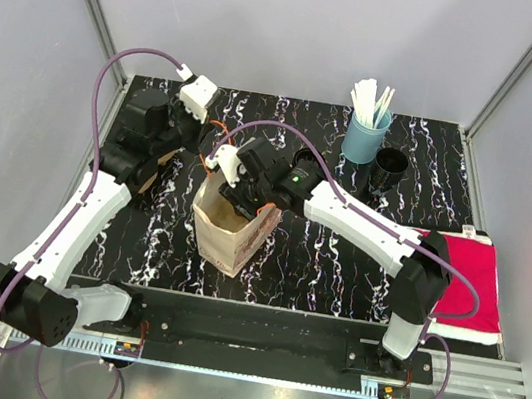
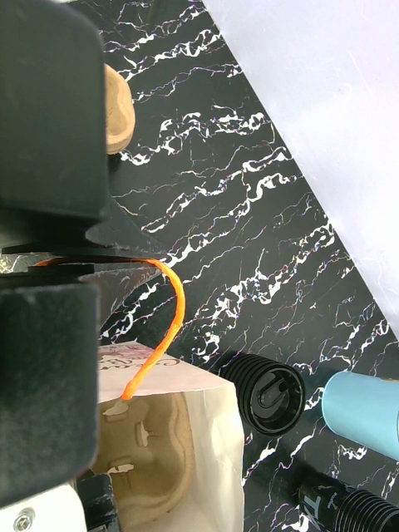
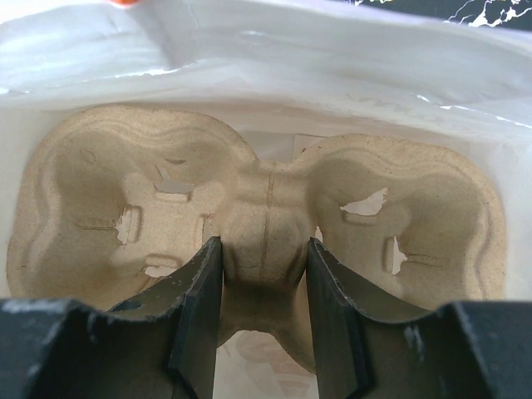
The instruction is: Pack the takeout coffee
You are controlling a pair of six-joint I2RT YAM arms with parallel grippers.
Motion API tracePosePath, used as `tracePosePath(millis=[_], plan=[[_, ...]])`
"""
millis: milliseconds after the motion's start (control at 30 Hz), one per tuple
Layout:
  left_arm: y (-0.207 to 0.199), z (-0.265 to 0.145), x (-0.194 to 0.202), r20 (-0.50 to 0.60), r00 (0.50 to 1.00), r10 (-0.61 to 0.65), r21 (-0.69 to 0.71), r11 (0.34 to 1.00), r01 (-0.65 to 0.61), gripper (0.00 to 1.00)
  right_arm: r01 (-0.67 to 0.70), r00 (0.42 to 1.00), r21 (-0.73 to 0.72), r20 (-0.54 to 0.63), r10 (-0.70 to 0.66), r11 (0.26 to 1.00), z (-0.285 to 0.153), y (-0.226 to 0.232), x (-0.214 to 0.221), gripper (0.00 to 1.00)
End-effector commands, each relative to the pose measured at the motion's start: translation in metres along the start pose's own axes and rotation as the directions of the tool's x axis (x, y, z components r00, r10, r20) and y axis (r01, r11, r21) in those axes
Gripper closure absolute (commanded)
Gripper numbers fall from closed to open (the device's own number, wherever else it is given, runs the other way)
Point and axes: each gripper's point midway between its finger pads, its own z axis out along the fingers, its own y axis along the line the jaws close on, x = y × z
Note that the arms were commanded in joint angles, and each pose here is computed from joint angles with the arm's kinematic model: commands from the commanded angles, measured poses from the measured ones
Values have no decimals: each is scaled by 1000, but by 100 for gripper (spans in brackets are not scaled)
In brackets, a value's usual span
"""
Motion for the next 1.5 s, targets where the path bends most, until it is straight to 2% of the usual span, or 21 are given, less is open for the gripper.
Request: tracePosePath(millis=[0, 300, 733, 933, 1267, 1467], plan=[[5, -3, -18, 71, 997, 14, -22, 1000, -13, 100, -7, 998, -12, 65, 8, 1000, -10, 0, -18, 59], [4, -2, -19, 75, 997, 9, -18, 1000, -8, 100, 8, 997, -8, 73, -7, 1000, -20, -2, -26, 34], [4, -2, -18, 69, 997, 15, -16, 1000, -14, 100, 47, 991, 22, 121, -49, 999, -53, -9, -48, 13], [4, -1, -19, 68, 998, 15, -13, 1000, -14, 100, 76, 976, 70, 201, -88, 995, -90, -16, -75, 6], [3, -2, -21, 61, 998, 23, -2, 1000, -23, 100, 107, 939, 162, 307, -153, 981, -157, -28, -112, 0], [2, -5, -27, 62, 997, 49, 12, 999, -49, 84, 137, 921, 245, 324, -214, 960, -193, -39, -116, 0]])
